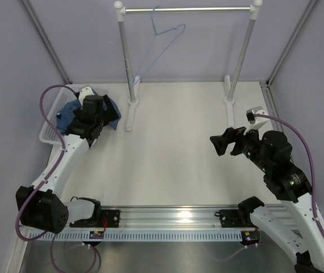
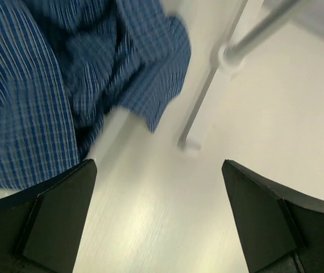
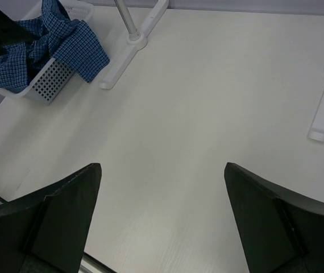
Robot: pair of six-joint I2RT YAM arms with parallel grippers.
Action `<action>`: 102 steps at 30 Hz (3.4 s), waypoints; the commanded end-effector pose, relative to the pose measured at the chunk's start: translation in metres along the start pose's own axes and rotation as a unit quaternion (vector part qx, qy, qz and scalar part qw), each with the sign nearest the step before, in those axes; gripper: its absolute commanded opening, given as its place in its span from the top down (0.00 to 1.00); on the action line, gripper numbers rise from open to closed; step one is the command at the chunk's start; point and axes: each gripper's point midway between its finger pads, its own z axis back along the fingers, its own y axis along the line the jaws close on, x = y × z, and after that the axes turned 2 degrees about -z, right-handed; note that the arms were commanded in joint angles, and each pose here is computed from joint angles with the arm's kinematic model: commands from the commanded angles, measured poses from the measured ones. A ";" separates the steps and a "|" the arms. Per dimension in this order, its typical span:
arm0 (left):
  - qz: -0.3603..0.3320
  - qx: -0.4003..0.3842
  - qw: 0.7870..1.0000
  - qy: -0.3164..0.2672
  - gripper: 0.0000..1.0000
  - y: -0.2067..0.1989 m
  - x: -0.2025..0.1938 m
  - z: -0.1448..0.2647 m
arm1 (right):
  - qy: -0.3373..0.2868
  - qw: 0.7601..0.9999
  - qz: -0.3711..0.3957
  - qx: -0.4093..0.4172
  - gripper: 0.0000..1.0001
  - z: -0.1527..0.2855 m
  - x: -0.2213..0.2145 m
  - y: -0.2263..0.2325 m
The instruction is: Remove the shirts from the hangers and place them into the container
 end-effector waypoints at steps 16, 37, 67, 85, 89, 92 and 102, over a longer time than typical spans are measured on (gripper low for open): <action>0.095 0.050 0.993 -0.037 0.12 -0.009 -0.068 -0.086 | -0.017 1.000 -0.023 -0.005 0.00 0.015 -0.004 -0.001; 0.044 0.090 0.994 -0.050 0.29 -0.014 -0.068 -0.148 | -0.008 1.000 -0.004 -0.027 0.01 0.016 -0.004 -0.009; 0.024 0.087 0.995 -0.041 1.00 -0.009 -0.046 -0.147 | -0.012 0.999 -0.003 -0.043 0.00 0.015 -0.002 -0.015; 0.068 0.151 0.973 -0.160 1.00 0.073 0.107 -0.035 | -0.026 0.999 0.000 -0.026 0.01 0.009 0.011 -0.007; 0.079 0.205 0.971 -0.095 1.00 0.122 0.078 -0.068 | -0.026 0.999 0.001 -0.026 0.01 0.011 0.012 -0.007; 0.070 0.222 0.972 -0.028 1.00 0.136 0.041 -0.096 | -0.026 0.999 -0.002 -0.027 0.01 0.012 0.012 -0.007; 0.050 0.242 0.952 0.180 1.00 0.163 -0.067 -0.154 | -0.032 0.999 -0.012 -0.036 0.00 0.025 0.013 -0.008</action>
